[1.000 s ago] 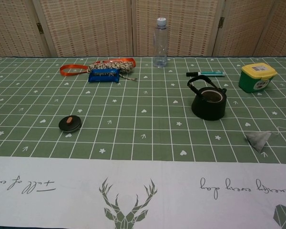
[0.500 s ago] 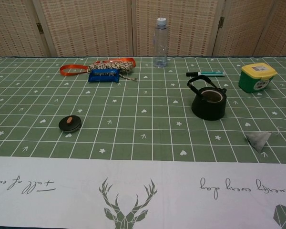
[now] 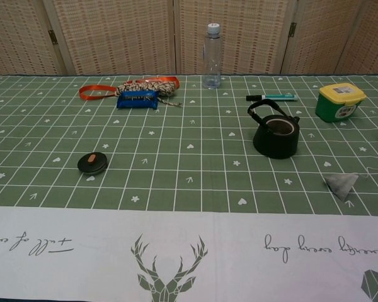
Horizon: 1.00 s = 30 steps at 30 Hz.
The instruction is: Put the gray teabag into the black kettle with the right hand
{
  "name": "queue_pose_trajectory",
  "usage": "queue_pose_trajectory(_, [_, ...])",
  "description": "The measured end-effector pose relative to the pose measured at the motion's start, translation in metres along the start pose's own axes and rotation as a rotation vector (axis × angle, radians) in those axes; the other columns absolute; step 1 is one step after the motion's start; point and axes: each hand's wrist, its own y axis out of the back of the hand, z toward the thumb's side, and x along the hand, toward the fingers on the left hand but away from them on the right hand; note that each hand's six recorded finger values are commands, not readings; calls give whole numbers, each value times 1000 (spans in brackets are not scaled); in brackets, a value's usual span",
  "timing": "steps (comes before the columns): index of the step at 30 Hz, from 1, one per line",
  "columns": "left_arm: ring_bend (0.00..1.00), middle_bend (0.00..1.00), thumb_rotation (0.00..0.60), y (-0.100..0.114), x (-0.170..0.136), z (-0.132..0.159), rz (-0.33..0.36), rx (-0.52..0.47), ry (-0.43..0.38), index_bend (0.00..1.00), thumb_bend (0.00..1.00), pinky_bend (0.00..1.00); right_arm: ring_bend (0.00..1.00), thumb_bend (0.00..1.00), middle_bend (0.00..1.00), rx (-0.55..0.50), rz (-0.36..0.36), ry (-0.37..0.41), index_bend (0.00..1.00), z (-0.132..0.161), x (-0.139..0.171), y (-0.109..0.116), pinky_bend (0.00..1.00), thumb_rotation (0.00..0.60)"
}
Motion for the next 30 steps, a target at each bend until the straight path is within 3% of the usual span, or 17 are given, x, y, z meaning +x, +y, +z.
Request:
queue_pose_trajectory(17, [11,26,600,0,0,-1,2,0,6,0,293,0,0,336,0,-4,-29,18,508,12,-13,-3,0,600])
queue_pose_trajectory(30, [12,26,600,1,-2,-1,-1,-4,5,0,293,0,0,337,0,22,-12,6,541,11,-19,-8,0,600])
